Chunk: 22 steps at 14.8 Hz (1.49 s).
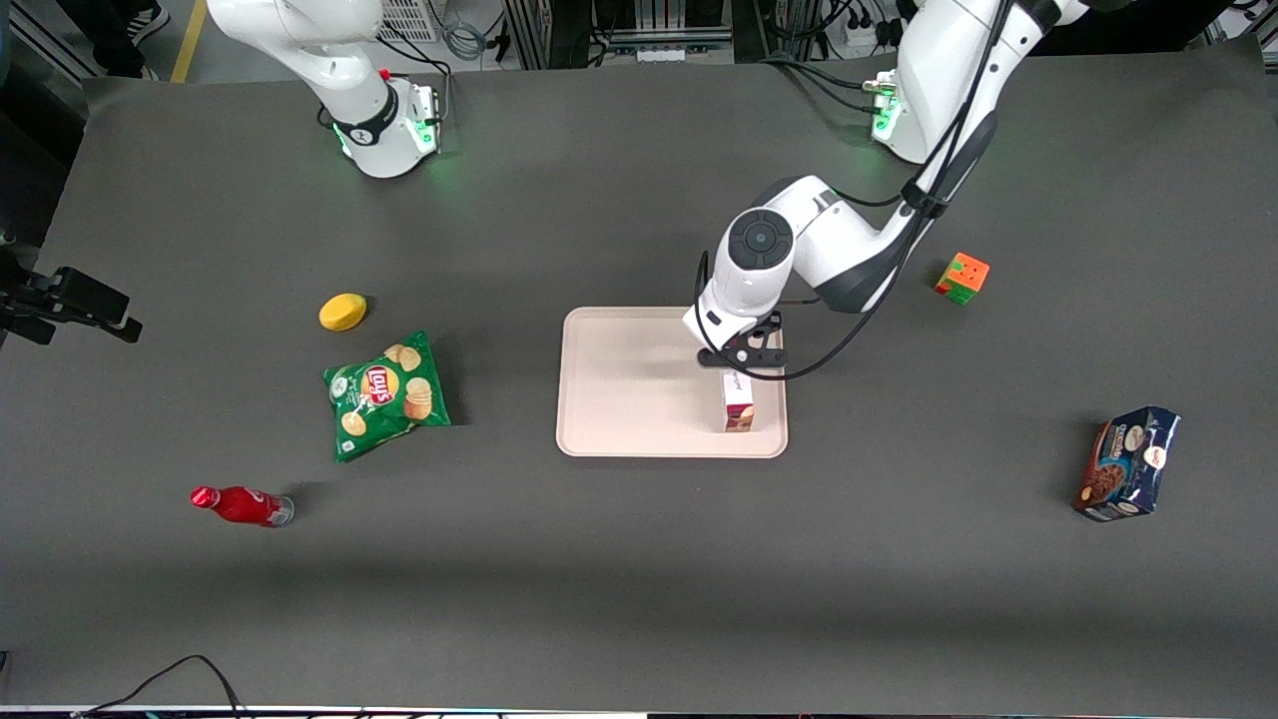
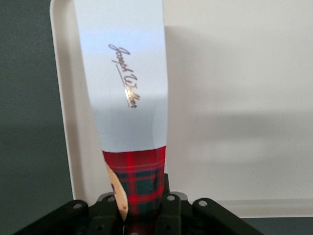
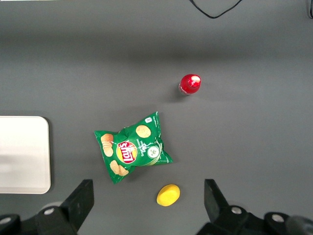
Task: Place red cookie box on tray
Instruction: 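Lower the red cookie box onto the tray with the left gripper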
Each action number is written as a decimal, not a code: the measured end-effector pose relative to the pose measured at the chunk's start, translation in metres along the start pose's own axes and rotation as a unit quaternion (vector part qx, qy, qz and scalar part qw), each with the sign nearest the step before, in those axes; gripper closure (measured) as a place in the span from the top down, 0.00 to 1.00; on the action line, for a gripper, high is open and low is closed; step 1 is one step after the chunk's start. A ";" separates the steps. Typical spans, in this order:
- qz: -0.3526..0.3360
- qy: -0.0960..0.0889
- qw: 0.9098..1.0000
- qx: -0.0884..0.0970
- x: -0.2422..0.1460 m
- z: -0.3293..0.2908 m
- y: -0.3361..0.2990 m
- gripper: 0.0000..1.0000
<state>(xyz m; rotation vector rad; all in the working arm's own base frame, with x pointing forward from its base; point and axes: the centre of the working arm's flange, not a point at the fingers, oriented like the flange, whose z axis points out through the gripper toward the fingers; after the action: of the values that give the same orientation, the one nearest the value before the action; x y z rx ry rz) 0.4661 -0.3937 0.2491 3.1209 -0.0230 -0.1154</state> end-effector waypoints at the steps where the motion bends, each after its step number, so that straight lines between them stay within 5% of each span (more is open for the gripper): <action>1: -0.002 0.000 1.000 -0.002 0.002 0.003 -0.001 0.26; 6: -0.016 0.008 1.000 -0.018 0.017 0.020 -0.012 0.26; 15: -0.018 0.007 1.000 -0.021 0.024 0.026 -0.012 0.27; 22: -0.026 0.010 0.999 -0.021 0.032 0.026 -0.017 0.98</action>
<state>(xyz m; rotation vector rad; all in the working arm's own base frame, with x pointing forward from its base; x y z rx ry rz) 0.4962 -0.3775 0.2206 3.0812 0.0587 -0.0850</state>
